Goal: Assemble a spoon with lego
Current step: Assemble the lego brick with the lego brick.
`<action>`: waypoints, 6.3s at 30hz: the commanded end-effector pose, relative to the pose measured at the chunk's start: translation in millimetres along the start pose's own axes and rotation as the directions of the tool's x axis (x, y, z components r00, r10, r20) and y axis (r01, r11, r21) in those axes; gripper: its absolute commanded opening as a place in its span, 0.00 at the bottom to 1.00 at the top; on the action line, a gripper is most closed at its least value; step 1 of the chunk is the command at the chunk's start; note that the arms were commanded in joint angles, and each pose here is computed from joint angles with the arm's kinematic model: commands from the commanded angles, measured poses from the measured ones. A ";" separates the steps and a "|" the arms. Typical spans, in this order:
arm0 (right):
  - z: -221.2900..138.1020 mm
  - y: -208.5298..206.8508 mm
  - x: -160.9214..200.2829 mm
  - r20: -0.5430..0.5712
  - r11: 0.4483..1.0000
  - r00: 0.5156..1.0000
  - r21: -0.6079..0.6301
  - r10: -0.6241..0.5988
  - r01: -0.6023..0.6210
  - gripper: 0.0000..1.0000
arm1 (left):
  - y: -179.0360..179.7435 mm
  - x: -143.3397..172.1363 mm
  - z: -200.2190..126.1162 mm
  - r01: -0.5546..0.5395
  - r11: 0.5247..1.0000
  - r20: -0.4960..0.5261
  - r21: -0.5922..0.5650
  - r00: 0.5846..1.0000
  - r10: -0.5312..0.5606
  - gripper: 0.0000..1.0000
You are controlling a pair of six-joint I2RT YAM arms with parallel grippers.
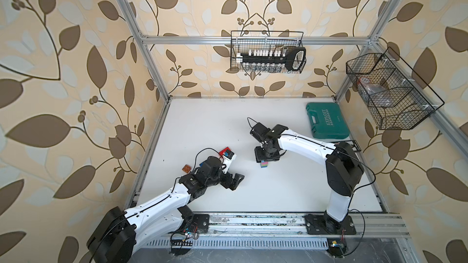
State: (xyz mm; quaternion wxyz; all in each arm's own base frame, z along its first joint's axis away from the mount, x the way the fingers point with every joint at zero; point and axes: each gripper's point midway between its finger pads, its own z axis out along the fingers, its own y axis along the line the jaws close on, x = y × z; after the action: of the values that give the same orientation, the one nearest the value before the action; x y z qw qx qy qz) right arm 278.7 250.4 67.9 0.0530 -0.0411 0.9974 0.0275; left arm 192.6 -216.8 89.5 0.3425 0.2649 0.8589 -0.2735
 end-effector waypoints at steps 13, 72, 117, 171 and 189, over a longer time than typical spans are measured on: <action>46.5 -20.9 46.1 -0.219 0.999 0.976 0.044 -0.006 0.016 0.27 | -4.3 -17.8 -3.5 -0.012 1.000 0.043 0.003 0.999 0.012 0.99; 5.4 -4.3 13.8 -0.014 1.000 1.000 0.000 -0.011 0.011 0.27 | -5.7 -16.8 -1.4 -0.010 1.000 0.031 0.012 0.999 0.010 0.99; 27.0 -13.9 44.9 -0.138 0.995 0.988 0.061 -0.068 0.077 0.28 | -5.8 -15.9 -0.2 -0.011 1.000 0.023 0.013 1.000 0.010 0.99; -8.3 -0.4 20.7 -0.004 1.000 1.000 -0.006 -0.023 0.023 0.28 | -5.7 -15.6 0.3 -0.010 1.000 0.022 0.013 1.000 0.010 0.99; 13.9 -7.5 28.4 -0.051 1.000 0.999 0.020 -0.019 0.020 0.28 | -5.5 -16.3 0.4 -0.010 1.000 0.023 0.011 1.000 0.010 0.99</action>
State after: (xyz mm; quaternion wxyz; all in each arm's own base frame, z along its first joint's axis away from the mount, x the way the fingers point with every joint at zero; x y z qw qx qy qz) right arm 264.0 251.1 73.5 0.0615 -0.0541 0.9960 0.0369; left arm 191.8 -216.1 82.5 0.3302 0.2654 0.8653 -0.2680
